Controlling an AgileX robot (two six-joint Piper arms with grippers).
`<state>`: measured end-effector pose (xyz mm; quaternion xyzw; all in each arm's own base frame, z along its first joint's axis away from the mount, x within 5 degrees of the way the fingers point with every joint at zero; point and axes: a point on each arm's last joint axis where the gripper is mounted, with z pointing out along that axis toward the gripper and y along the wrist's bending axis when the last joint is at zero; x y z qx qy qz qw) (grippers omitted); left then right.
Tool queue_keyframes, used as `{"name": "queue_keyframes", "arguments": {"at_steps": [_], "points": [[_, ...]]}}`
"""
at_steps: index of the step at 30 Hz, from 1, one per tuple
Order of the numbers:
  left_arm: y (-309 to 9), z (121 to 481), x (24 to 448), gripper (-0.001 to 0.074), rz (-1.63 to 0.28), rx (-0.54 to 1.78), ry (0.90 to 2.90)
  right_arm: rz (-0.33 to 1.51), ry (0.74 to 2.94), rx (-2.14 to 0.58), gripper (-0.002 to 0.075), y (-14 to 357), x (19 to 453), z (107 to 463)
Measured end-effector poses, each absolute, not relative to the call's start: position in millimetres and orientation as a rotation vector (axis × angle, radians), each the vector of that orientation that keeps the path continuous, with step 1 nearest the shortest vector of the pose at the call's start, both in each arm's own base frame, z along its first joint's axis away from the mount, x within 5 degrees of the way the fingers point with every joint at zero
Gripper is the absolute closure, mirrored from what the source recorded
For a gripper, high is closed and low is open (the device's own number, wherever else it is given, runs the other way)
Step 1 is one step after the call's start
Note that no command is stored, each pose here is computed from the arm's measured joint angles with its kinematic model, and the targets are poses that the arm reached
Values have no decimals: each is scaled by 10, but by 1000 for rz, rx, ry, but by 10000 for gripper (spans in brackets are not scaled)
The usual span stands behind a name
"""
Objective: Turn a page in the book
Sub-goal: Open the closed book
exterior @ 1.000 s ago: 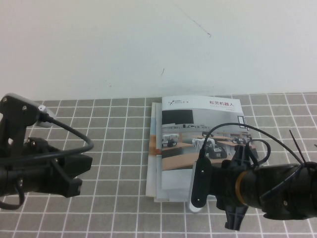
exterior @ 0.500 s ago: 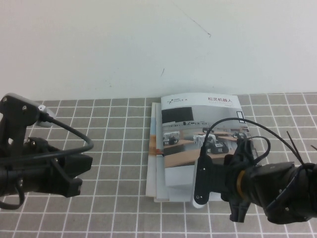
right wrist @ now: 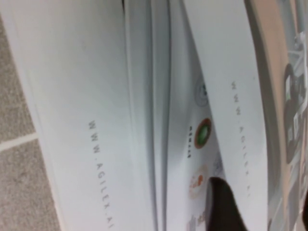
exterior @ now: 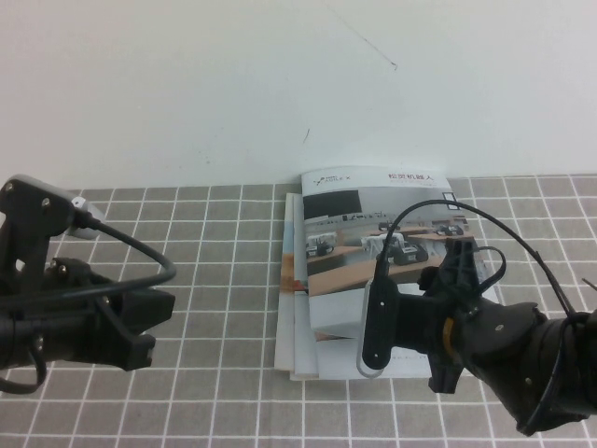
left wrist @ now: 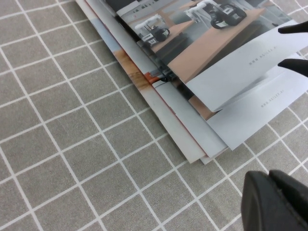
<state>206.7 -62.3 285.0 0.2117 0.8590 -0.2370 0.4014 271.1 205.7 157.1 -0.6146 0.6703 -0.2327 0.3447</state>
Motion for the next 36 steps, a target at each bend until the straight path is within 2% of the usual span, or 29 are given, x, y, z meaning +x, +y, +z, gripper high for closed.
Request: {"name": "queue_keyframes", "arguments": {"at_steps": [14,21,27,32,36], "points": [[-646,2769,2132,738,-600,555,2195,-680,1696,-1530,380,2088,2778,1719],[-920,2671,2143,738,-600,725,2171,-674,1677,-1497,380,2073,2763,1850],[-1099,2604,2272,738,-464,700,2109,-661,1682,-1483,380,2075,2759,1863],[-1264,2431,2349,735,-431,747,2119,-628,1685,-1448,381,2119,2789,1919],[-1442,2280,2331,728,-423,893,2112,-605,1665,-1417,381,2182,2841,2020]]}}
